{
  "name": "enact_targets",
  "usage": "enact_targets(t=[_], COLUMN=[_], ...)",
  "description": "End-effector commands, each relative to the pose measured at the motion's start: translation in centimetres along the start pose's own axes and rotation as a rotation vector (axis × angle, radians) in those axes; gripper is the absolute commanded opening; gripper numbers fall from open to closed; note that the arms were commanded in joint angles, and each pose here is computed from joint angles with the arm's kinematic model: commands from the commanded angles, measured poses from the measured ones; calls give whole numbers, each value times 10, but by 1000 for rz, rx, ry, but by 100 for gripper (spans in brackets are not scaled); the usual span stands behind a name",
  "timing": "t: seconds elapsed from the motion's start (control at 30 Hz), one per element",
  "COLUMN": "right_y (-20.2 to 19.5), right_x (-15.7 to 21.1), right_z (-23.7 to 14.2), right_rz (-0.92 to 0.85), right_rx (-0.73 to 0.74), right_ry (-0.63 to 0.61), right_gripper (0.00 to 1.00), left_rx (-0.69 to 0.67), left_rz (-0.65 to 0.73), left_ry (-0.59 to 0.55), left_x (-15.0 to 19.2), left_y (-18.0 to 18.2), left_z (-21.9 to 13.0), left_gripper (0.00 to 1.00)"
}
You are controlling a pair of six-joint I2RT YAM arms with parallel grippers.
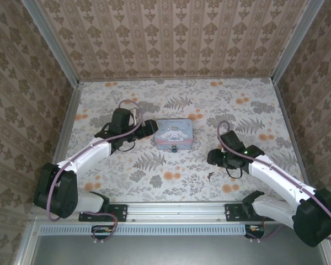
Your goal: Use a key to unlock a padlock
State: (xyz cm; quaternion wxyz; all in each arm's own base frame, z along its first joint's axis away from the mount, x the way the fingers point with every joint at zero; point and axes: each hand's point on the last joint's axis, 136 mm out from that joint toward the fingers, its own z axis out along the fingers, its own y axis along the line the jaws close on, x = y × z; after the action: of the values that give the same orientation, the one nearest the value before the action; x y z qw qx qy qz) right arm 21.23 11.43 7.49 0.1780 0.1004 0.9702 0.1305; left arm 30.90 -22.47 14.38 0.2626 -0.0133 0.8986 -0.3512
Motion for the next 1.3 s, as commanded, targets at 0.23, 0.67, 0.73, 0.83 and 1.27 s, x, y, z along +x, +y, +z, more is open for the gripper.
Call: enact_targets(t=[0.23,0.67,0.73,0.83,1.27], right_y=[-15,-4,-3,-1,14], right_x=[38,48,47,46,52], right_z=[12,36,38,42,65], right_rz=[72,66,61,56,-4], right_rx=[120,170,180,191,237], right_ry=[59,84,88,91,138], right_gripper=[52,49,49,48,39], left_rx=[10,45,49,53,49], left_rz=[97,114,113,112,112], left_ry=[86,115,114,115,122], left_x=[36,52,52,54,58], left_y=[-26,-35,-35,-35,-30], left_z=[16,29,29,30,32], left_gripper=[91,91,91,91,91])
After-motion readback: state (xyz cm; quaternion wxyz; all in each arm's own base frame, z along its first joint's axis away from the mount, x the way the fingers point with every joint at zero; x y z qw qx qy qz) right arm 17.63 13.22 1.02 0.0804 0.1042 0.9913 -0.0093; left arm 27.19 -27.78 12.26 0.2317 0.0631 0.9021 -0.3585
